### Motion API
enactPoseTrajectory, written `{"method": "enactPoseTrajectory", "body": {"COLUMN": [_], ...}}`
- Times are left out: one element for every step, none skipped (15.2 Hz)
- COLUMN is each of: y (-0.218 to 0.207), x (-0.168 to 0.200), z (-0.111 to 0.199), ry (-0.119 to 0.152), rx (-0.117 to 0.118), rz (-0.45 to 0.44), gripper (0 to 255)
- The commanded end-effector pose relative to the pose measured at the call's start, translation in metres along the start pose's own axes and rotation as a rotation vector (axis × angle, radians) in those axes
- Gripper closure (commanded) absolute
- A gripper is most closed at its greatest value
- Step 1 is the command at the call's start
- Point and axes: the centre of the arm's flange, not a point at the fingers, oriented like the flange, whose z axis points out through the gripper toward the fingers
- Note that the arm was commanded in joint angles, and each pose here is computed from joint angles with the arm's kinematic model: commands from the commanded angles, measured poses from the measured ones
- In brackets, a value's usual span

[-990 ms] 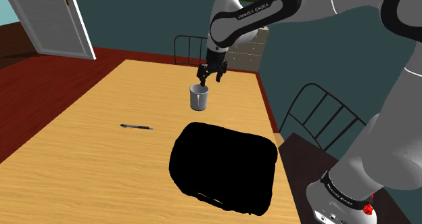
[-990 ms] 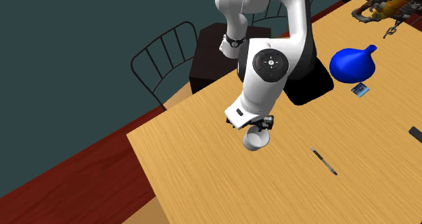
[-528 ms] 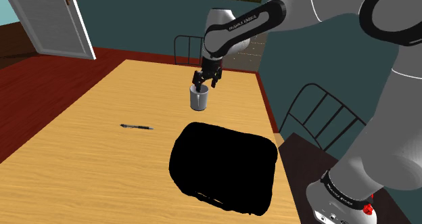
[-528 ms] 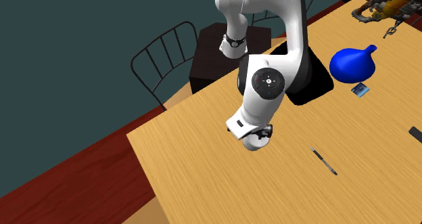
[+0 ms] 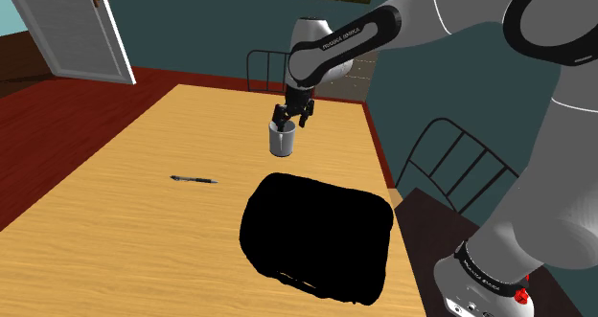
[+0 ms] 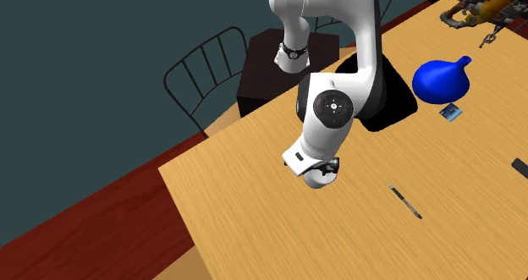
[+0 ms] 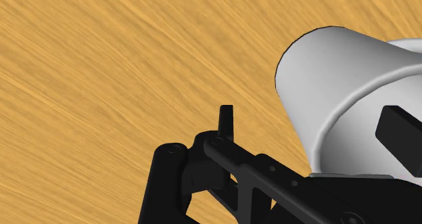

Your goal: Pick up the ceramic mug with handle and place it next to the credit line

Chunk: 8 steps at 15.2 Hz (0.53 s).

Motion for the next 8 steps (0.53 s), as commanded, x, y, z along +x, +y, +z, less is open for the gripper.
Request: {"method": "enactPoseTrajectory", "body": {"y": [0.0,0.0,0.0,0.0,0.0,0.0,0.0,0.0], "x": [0.0,0.0,0.0,0.0,0.0,0.0,0.0,0.0], "z": [0.0,0.0,0.0,0.0,0.0,0.0,0.0,0.0], "ry": [0.0,0.0,0.0,0.0,0.0,0.0,0.0,0.0], "rx": [0.0,0.0,0.0,0.0,0.0,0.0,0.0,0.0], "rz": [0.0,0.0,0.0,0.0,0.0,0.0,0.0,0.0], "gripper": [0,255,255,255,255,255,255,255]}}
